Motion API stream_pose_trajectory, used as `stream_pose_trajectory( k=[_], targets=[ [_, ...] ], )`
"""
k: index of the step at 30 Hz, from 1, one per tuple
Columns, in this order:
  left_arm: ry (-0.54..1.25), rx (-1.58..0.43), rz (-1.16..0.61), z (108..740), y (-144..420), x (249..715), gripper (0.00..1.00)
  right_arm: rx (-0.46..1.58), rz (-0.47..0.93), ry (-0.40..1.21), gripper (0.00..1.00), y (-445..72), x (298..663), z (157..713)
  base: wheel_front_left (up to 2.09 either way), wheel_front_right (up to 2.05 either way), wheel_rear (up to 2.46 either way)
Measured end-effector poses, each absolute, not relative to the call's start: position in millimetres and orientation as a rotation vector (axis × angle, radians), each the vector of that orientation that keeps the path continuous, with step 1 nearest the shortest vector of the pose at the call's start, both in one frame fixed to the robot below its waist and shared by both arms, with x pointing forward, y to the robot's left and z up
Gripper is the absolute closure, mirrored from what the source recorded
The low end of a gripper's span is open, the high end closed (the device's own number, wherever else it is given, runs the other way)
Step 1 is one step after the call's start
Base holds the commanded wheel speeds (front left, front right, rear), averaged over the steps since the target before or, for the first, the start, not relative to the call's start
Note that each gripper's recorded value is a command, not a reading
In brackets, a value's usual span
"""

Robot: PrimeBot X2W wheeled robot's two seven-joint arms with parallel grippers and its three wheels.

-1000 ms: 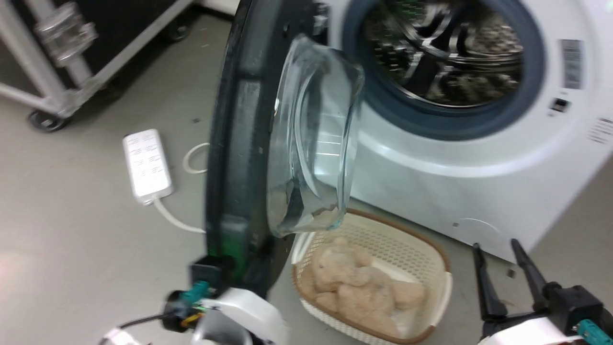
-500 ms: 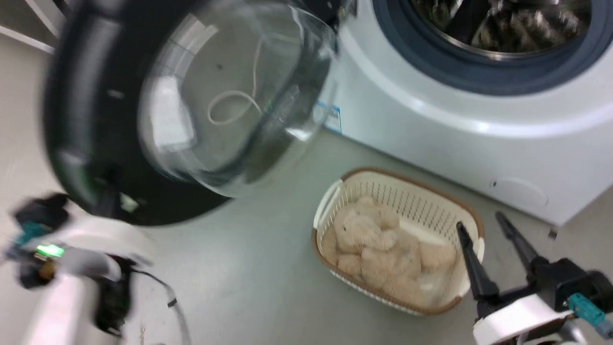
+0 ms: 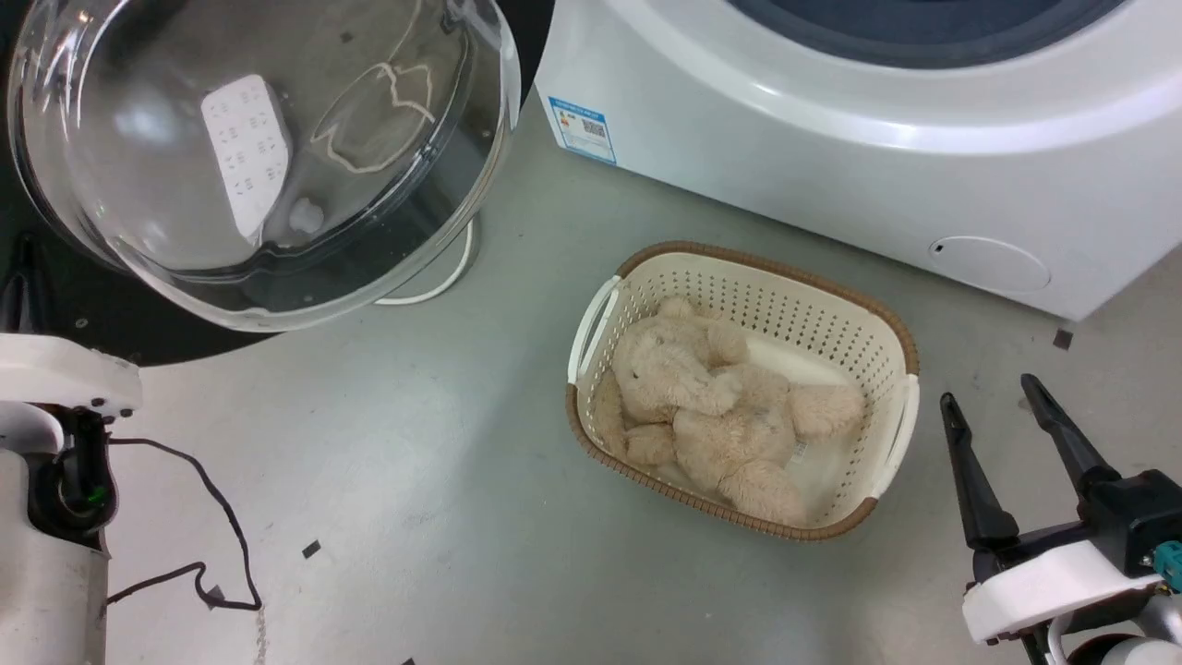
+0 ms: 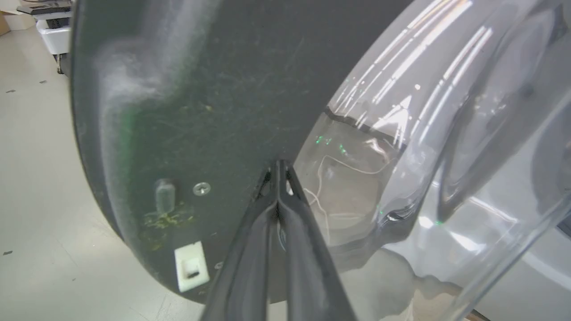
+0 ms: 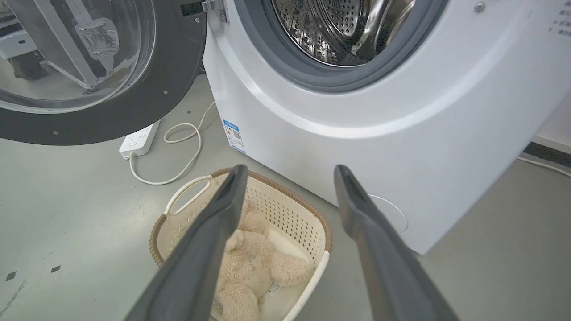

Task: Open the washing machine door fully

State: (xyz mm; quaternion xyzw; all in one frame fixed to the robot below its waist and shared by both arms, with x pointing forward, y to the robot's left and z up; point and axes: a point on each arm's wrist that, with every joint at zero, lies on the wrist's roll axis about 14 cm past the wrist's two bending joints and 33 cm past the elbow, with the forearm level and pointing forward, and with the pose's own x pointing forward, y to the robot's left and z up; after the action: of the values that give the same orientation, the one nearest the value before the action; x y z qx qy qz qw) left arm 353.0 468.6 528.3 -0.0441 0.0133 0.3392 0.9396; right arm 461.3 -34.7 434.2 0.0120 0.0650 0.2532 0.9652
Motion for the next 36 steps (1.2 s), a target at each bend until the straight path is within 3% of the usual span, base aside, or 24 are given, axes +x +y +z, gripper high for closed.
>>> stream_pose_trajectory(
  k=[12,19,29,30,31,36],
  targets=[
    [-0.097,-0.067,0.572,560,438,357,1.00,0.053,0.434,-0.014,0.00,-53,459,483,0.00,0.00,0.00],
    [-0.207,-0.069,0.357,588,360,371,1.00,0.048,0.349,-0.136,0.00,-79,446,524,0.00,0.00,0.00],
    [-0.142,-0.105,0.083,564,240,363,1.00,0.036,0.215,-0.197,0.00,-132,404,548,0.00,0.00,0.00],
    [-0.137,-0.099,0.070,561,233,362,0.78,0.044,0.205,-0.196,0.00,-135,399,548,0.00,0.00,0.00],
    [-0.133,-0.088,0.063,558,227,360,0.00,0.048,0.194,-0.196,0.00,-139,395,548,0.00,0.00,0.00],
    [-0.105,-0.085,0.027,543,205,353,0.00,0.048,0.138,-0.194,0.00,-159,377,548,0.00,0.00,0.00]
  ],
)
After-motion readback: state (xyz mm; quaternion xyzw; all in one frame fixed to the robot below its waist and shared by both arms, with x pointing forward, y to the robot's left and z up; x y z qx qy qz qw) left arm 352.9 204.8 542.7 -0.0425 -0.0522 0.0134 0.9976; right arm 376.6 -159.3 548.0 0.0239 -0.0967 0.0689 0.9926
